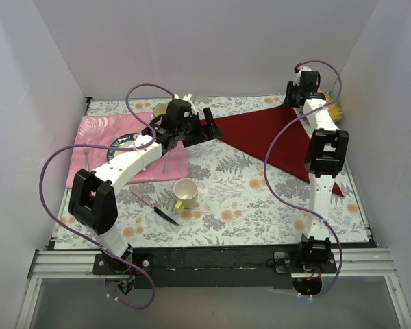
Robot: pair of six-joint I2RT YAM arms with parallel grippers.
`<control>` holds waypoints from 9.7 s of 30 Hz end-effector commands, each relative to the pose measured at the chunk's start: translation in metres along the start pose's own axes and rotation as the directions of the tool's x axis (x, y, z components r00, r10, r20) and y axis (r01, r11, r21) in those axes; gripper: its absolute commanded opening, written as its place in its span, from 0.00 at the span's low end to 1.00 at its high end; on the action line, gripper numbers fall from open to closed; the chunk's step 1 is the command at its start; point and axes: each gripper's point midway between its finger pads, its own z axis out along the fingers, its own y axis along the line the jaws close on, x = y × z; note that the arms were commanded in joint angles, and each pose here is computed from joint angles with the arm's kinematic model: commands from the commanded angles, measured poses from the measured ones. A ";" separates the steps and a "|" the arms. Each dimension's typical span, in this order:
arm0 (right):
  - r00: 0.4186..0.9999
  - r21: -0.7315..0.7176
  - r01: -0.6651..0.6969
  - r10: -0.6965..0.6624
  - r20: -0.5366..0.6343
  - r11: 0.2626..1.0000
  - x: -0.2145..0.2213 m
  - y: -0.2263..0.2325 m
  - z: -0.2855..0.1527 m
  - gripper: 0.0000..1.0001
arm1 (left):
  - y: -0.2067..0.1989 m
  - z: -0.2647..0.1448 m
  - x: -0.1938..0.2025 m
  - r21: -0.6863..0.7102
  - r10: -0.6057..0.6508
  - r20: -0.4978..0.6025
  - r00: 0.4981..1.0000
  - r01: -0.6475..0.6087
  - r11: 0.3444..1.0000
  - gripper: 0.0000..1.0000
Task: Fold the napkin, place the utensils inside, and roll it up
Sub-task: Fold the napkin, then grab a utensil with the left arm, then place the utensil onto the napkin
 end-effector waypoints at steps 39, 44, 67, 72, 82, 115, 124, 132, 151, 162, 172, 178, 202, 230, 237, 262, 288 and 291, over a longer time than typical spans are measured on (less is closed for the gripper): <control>0.864 0.578 -0.265 0.456 -0.213 0.772 0.211 -0.073 -0.258 0.43 | 0.099 0.211 -0.051 -0.097 0.150 0.065 0.987 -0.143 0.985 0.34; 0.847 0.630 -0.295 0.502 -0.177 0.719 0.231 -0.102 -0.266 0.43 | 0.113 0.221 -0.044 -0.083 0.115 0.044 0.992 -0.111 0.990 0.35; 0.838 0.661 -0.322 0.529 -0.133 0.677 0.215 -0.117 -0.279 0.45 | 0.090 0.182 -0.121 -0.073 0.098 0.228 0.969 -0.083 0.994 0.38; 0.826 0.692 -0.312 0.546 -0.141 0.651 0.241 -0.124 -0.282 0.45 | 0.124 0.195 -0.114 -0.117 0.081 0.208 0.975 -0.058 0.991 0.38; 0.801 0.741 -0.291 0.578 -0.158 0.606 0.269 -0.136 -0.292 0.45 | 0.166 0.212 -0.096 -0.173 0.091 0.156 0.984 -0.064 0.983 0.37; 0.921 0.063 -0.121 0.136 -0.364 0.991 0.194 0.085 -0.165 0.37 | 0.020 0.190 0.040 0.151 0.034 -0.127 0.991 -0.015 0.988 0.37; 0.912 0.098 -0.097 0.128 -0.390 0.990 0.209 0.075 -0.176 0.37 | -0.030 0.156 0.008 0.222 0.129 -0.057 0.990 -0.114 0.968 0.40; 0.939 0.107 -0.121 0.149 -0.310 0.987 0.169 0.077 -0.178 0.37 | -0.052 0.182 0.029 0.337 0.029 -0.149 0.988 0.023 0.941 0.41; 0.921 0.383 -0.048 0.189 -0.340 0.922 0.218 -0.014 -0.218 0.37 | 0.048 0.206 0.027 -0.033 0.246 -0.132 0.960 -0.252 0.967 0.42; 0.989 0.041 0.020 -0.014 -0.145 0.999 0.135 0.089 -0.259 0.53 | -0.094 0.072 -0.076 0.189 0.155 0.077 0.985 -0.167 0.968 0.57; 0.994 -0.141 0.055 -0.067 -0.081 0.989 0.131 0.132 -0.288 0.57 | 0.065 -0.109 -0.035 -0.479 0.081 0.237 0.968 0.044 0.876 0.82; 0.996 -0.217 0.051 -0.064 -0.054 0.975 0.139 0.144 -0.295 0.57 | 0.131 -0.202 0.039 -0.576 -0.134 0.358 0.924 0.331 0.747 0.84; 0.996 -0.256 0.079 -0.089 -0.027 0.963 0.162 0.139 -0.327 0.57 | 0.264 -0.162 0.133 -0.818 -0.355 0.436 0.827 0.528 0.227 0.67; 0.992 -0.250 0.084 -0.105 -0.071 0.965 0.172 0.138 -0.318 0.57 | 0.303 -0.151 0.180 -0.757 -0.426 0.594 0.682 0.653 -0.010 0.38; 0.992 -0.249 0.087 -0.107 -0.071 0.965 0.173 0.138 -0.318 0.57 | 0.305 -0.161 0.187 -0.720 -0.428 0.630 0.648 0.694 -0.011 0.23; 0.990 -0.276 0.090 -0.116 -0.082 0.957 0.164 0.144 -0.322 0.58 | 0.169 -0.246 -0.030 -0.585 0.096 0.549 0.830 0.301 0.753 0.00; 0.972 -0.038 -0.055 0.062 0.228 0.998 0.089 0.097 -0.395 0.61 | -0.044 0.017 -0.020 -0.049 0.962 0.214 -0.171 -0.985 -0.164 0.00; 0.962 -0.012 -0.081 0.082 0.262 0.997 0.085 0.089 -0.407 0.61 | -0.055 0.052 -0.001 0.005 0.930 0.197 -0.310 -0.948 -0.317 0.00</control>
